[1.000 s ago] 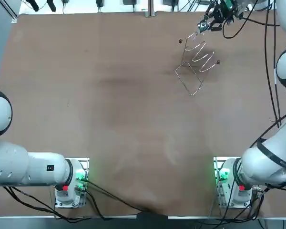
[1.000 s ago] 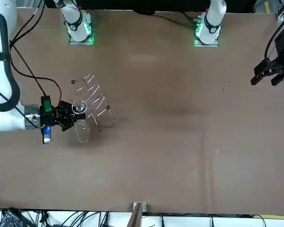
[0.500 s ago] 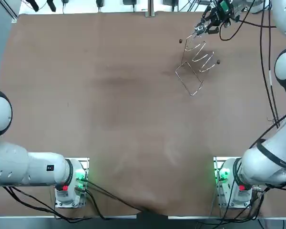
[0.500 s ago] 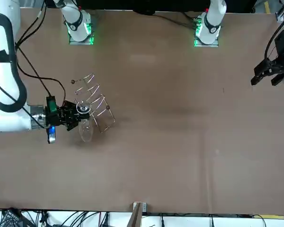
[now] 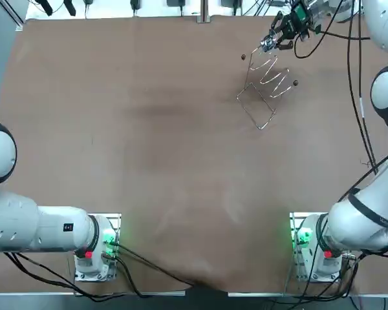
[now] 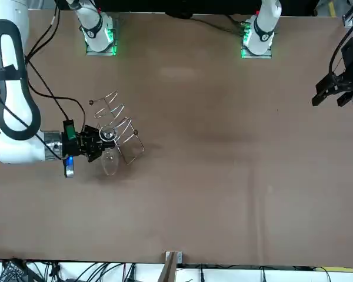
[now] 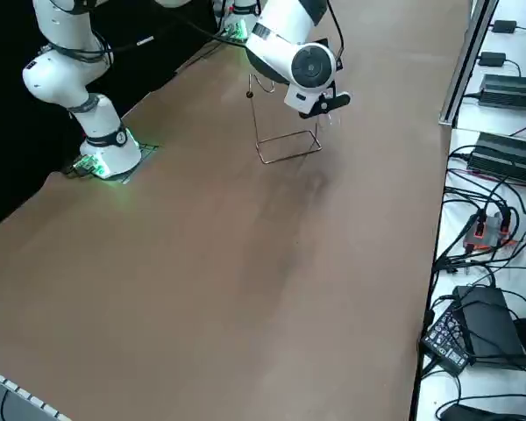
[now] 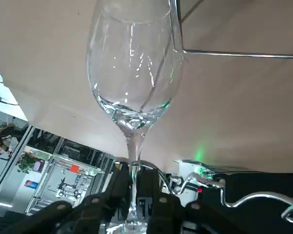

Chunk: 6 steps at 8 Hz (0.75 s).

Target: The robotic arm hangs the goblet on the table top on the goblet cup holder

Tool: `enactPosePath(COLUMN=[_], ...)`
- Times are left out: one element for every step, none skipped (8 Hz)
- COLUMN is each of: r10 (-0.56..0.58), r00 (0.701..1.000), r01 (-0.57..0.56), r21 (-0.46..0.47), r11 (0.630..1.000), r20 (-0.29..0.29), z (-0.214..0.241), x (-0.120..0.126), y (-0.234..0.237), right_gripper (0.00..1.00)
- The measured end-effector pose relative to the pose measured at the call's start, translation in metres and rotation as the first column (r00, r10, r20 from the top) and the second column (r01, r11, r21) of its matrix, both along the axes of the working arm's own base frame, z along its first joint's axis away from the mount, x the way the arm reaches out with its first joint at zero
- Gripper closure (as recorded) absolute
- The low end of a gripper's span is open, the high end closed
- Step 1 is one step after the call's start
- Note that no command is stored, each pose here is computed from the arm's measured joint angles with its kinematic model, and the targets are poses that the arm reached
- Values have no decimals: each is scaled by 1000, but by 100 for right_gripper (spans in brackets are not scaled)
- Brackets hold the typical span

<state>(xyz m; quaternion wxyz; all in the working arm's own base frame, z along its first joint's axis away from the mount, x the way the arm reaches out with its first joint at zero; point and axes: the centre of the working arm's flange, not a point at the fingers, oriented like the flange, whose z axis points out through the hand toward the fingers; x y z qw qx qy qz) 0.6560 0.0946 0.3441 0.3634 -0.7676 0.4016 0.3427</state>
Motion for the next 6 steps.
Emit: enactPosePath(r10=[2, 7, 19, 33, 41, 45], r00=[1000, 1000, 1000, 999, 999, 999], r01=[-2, -7, -19, -32, -41, -44], r21=[1, 4, 12, 19, 22, 23], r11=[1000, 1000, 1000, 999, 999, 999], r20=[-1, -4, -11, -16, -18, -19], z=[0, 2, 5, 9, 12, 14], x=[0, -1, -3, -6, -8, -10], y=[0, 0, -1, 0, 0, 1], right_gripper=[90, 90, 90, 90, 90, 90])
